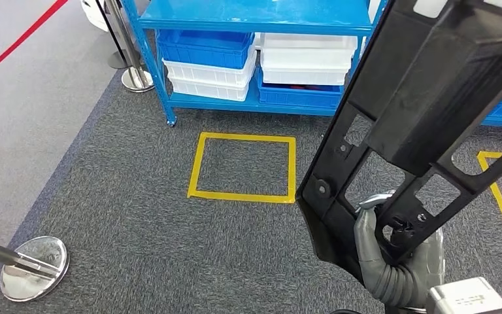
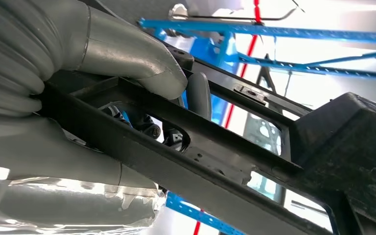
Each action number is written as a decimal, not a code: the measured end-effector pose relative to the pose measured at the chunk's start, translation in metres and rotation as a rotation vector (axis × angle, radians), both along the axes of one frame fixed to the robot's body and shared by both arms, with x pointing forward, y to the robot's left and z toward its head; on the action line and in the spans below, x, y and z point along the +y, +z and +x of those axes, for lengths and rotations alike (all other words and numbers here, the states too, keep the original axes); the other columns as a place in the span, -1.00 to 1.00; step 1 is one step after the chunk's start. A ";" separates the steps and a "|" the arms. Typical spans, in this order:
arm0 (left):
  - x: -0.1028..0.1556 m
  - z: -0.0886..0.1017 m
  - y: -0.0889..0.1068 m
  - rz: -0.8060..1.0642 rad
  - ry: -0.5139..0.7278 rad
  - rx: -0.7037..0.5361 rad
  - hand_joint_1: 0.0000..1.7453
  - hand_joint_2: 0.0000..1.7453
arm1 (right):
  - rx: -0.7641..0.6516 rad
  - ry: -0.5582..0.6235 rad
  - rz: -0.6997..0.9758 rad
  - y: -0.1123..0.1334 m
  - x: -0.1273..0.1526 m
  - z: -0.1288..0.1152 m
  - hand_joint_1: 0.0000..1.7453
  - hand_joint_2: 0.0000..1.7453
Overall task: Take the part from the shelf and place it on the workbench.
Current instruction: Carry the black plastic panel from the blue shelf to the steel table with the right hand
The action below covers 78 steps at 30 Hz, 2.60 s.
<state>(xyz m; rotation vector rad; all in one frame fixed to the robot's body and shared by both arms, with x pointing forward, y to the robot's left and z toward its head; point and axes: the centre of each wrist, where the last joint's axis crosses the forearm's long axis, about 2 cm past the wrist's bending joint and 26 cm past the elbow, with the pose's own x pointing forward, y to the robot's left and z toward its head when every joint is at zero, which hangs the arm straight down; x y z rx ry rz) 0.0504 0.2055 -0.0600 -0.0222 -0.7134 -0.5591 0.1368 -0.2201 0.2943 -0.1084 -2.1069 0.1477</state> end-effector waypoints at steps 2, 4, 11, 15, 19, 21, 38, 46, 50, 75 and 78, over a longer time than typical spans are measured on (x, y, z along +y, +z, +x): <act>0.000 0.001 0.000 0.001 0.004 0.000 -1.00 -1.00 | 0.007 0.000 -0.003 -0.002 0.001 0.001 1.00 1.00; 0.000 0.002 0.001 0.001 0.005 -0.004 -1.00 -1.00 | 0.012 0.004 -0.005 -0.003 0.001 0.001 1.00 1.00; -0.002 0.003 0.002 0.001 -0.001 0.010 -1.00 -1.00 | 0.027 -0.003 -0.037 -0.007 0.003 0.002 1.00 1.00; -0.004 0.002 0.002 0.001 -0.007 0.015 -1.00 -1.00 | 0.035 -0.005 -0.054 -0.009 0.004 0.002 1.00 1.00; -0.004 0.003 0.002 0.001 -0.010 0.015 -1.00 -1.00 | 0.037 -0.004 -0.058 -0.009 0.005 0.002 1.00 1.00; -0.005 0.003 0.002 0.002 -0.013 0.014 -1.00 -1.00 | 0.037 -0.004 -0.059 -0.010 0.005 0.002 1.00 1.00; 0.025 -0.003 0.023 0.200 0.261 0.054 -1.00 -1.00 | -0.075 -0.223 -0.077 0.006 -0.017 -0.023 1.00 1.00; 0.037 -0.007 0.033 0.351 0.319 0.058 -1.00 -1.00 | -0.163 -0.361 -0.086 0.004 -0.025 -0.031 1.00 1.00; 0.045 -0.007 0.043 0.441 0.375 0.064 -1.00 -1.00 | -0.170 -0.410 -0.087 0.002 -0.027 -0.035 1.00 1.00; 0.054 -0.013 0.077 0.581 0.454 0.095 -1.00 -1.00 | -0.142 -0.508 -0.058 -0.009 -0.057 -0.045 1.00 1.00; 0.053 -0.012 0.076 0.575 0.442 0.083 -1.00 -1.00 | -0.136 -0.518 -0.060 -0.011 -0.058 -0.048 1.00 1.00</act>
